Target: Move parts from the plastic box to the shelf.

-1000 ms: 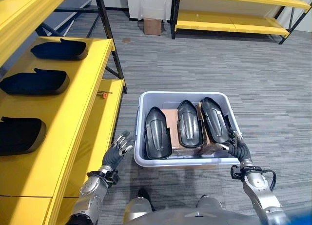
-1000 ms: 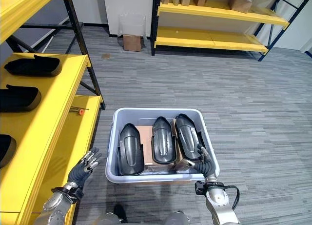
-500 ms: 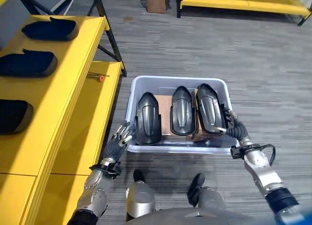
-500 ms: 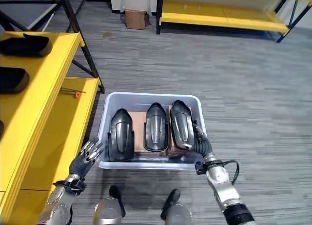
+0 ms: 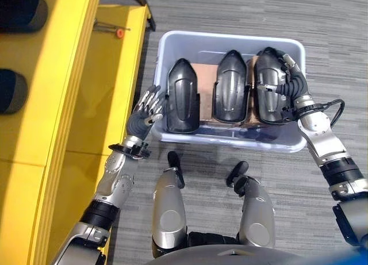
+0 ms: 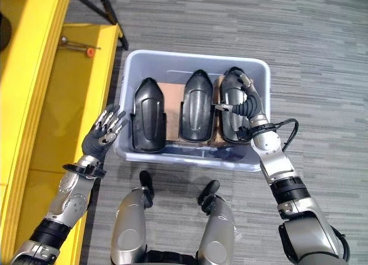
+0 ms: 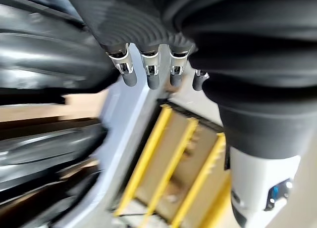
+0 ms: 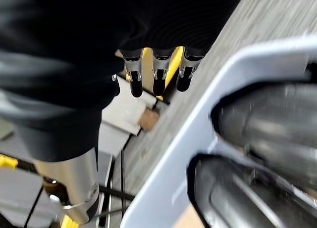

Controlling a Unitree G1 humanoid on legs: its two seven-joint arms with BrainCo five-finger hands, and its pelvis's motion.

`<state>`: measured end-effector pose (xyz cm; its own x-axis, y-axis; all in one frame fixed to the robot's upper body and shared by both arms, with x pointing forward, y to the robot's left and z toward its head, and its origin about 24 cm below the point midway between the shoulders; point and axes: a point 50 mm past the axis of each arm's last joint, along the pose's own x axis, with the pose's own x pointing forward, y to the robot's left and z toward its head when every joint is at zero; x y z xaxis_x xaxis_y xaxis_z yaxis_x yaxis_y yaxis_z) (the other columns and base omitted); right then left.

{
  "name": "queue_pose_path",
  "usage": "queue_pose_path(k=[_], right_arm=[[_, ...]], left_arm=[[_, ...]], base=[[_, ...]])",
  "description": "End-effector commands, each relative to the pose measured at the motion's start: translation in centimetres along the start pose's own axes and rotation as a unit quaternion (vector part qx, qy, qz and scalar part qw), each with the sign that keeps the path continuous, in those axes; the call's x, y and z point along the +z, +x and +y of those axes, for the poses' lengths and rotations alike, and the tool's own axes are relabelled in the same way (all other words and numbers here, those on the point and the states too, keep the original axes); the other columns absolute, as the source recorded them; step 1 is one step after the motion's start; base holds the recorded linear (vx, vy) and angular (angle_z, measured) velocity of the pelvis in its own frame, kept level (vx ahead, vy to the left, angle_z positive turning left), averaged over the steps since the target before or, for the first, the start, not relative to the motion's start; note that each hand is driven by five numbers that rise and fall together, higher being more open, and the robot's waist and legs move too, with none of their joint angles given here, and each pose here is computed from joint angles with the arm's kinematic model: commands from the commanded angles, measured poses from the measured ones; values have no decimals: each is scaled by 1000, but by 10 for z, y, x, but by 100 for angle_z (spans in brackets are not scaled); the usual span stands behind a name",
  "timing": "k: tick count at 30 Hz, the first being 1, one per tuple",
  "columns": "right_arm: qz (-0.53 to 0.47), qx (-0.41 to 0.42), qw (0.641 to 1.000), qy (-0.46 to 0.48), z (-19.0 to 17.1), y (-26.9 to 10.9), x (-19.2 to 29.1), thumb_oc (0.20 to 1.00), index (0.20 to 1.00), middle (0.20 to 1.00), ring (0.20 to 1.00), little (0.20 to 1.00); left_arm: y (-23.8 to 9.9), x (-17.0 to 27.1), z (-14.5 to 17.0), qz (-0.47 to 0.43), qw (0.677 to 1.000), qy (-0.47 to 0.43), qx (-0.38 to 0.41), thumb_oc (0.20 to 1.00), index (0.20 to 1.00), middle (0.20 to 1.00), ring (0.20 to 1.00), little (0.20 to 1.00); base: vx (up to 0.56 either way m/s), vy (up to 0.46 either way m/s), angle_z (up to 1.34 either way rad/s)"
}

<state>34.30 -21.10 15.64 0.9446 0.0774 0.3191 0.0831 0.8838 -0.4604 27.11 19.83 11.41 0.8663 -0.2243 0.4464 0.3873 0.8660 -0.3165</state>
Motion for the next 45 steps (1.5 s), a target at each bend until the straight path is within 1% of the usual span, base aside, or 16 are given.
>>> queue_pose_path(k=[1,6,8,12,13,14,18,20,23,29,35,36,39,41,44,45], right_arm=[[-37,-30,999,4,-2,6,18,1000,1000,1000,1000,1000],[-41,-67,997,23,-12,19,31,1000,1000,1000,1000,1000],[-39,-82,996,17,-15,23,34,1000,1000,1000,1000,1000],[-58,-192,978,-59,-27,28,41,1000,1000,1000,1000,1000],[-62,-203,975,-64,-28,28,42,1000,1000,1000,1000,1000],[-78,-260,958,-91,-34,26,47,1000,1000,1000,1000,1000],[-109,-290,943,-125,-38,24,56,1000,1000,1000,1000,1000],[-92,-295,945,-105,-36,24,53,1000,1000,1000,1000,1000],[-65,-271,958,-60,-20,25,46,1000,1000,1000,1000,1000],[-24,-207,976,-68,-12,30,38,1000,1000,1000,1000,1000],[34,-141,987,-67,-9,38,25,1000,1000,1000,1000,1000],[47,-128,989,-52,-8,39,22,1000,1000,1000,1000,1000],[56,-51,994,85,7,42,22,1000,1000,1000,1000,1000],[59,-6,982,181,19,42,23,1000,1000,1000,1000,1000],[51,20,971,235,29,41,28,1000,1000,1000,1000,1000],[40,35,959,278,37,40,32,1000,1000,1000,1000,1000]], left_arm=[[6,36,-18,-98,994,2,-52,1000,1000,1000,1000,1000],[19,47,-32,-118,989,-49,-72,1000,1000,1000,1000,1000],[21,47,-35,-117,989,-50,-74,1000,1000,1000,1000,1000],[25,41,-40,-108,989,-59,-78,1000,1000,1000,1000,1000],[25,41,-41,-108,989,-58,-79,1000,1000,1000,1000,1000],[26,42,-44,-121,988,-48,-88,1000,1000,1000,1000,1000],[27,42,-50,-135,983,-56,-112,1000,1000,1000,1000,1000],[29,39,-55,-135,981,-72,-116,1000,1000,1000,1000,1000],[35,36,-64,-160,981,-17,-111,1000,1000,1000,1000,1000],[35,42,-56,-180,976,-72,-95,1000,1000,1000,1000,1000],[37,41,-54,-158,979,-71,-110,1000,1000,1000,1000,1000],[37,41,-54,-155,979,-69,-110,1000,1000,1000,1000,1000],[35,40,-54,-150,981,-60,-108,1000,1000,1000,1000,1000],[34,42,-55,-155,981,-33,-116,1000,1000,1000,1000,1000],[32,44,-53,-154,980,-63,-106,1000,1000,1000,1000,1000],[31,43,-54,-149,981,-63,-108,1000,1000,1000,1000,1000]], base=[[-90,-81,20],[-79,-39,13],[-67,-39,9],[-66,-27,4],[-62,30,2],[-51,35,1],[-59,61,-4],[-62,94,-13],[-32,134,-19],[8,66,-3],[7,-58,17],[-2,-9,15],[1,-7,11],[20,-21,8],[25,-19,6],[29,-36,2]])
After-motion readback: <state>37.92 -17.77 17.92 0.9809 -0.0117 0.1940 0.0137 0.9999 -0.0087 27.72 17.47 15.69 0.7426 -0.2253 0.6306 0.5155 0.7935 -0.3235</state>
